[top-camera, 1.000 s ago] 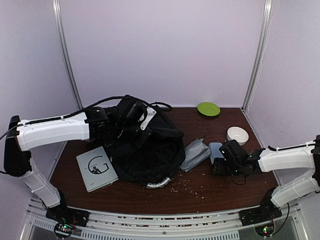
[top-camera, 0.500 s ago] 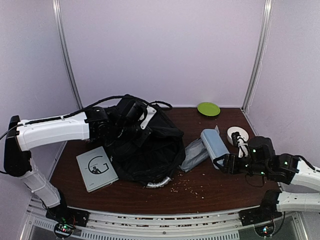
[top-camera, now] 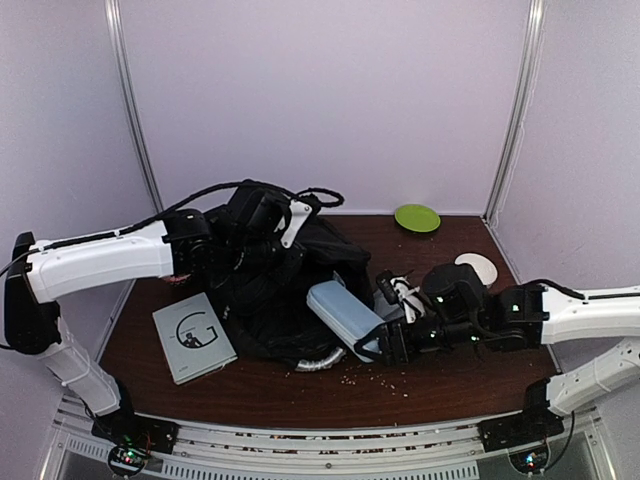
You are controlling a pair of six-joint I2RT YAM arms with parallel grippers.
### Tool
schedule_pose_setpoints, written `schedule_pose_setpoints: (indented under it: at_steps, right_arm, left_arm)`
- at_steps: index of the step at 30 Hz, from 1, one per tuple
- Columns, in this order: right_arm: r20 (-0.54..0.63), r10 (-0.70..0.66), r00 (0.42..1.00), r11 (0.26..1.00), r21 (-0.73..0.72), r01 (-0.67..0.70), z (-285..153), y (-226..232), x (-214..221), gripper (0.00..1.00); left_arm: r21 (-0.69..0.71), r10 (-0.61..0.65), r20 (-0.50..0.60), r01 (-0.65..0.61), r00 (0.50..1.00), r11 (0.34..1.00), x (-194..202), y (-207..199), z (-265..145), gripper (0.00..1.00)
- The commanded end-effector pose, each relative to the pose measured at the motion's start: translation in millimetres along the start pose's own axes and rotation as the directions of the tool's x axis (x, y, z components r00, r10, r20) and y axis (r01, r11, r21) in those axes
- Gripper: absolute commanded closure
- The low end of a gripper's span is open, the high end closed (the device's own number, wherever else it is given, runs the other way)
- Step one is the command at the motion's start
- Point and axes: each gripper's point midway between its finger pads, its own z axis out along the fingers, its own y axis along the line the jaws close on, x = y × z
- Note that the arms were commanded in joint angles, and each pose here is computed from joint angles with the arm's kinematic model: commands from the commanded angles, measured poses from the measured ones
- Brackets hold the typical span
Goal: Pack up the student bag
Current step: Place the stationery in the student bag.
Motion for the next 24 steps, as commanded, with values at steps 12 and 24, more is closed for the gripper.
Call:
schedule_pose_setpoints:
  at_steps: [12, 24]
  right_arm:
    - [0.331, 0.173, 0.928, 0.954, 0.179, -0.242, 73.6, -19.9, -98.8, 0.36]
    - [0.515, 0.366, 0.776, 0.861, 0.129, -0.491, 117.9, -60.4, -135.0, 0.36]
  left_arm:
    - [0.212, -0.238, 0.414, 0.161, 0.879, 0.964, -112.9, -11.5, -93.2, 1.0]
    - [0.202, -0.457, 0.456, 0.411, 0.764, 0.889, -126.2, 15.0, -98.3, 1.0]
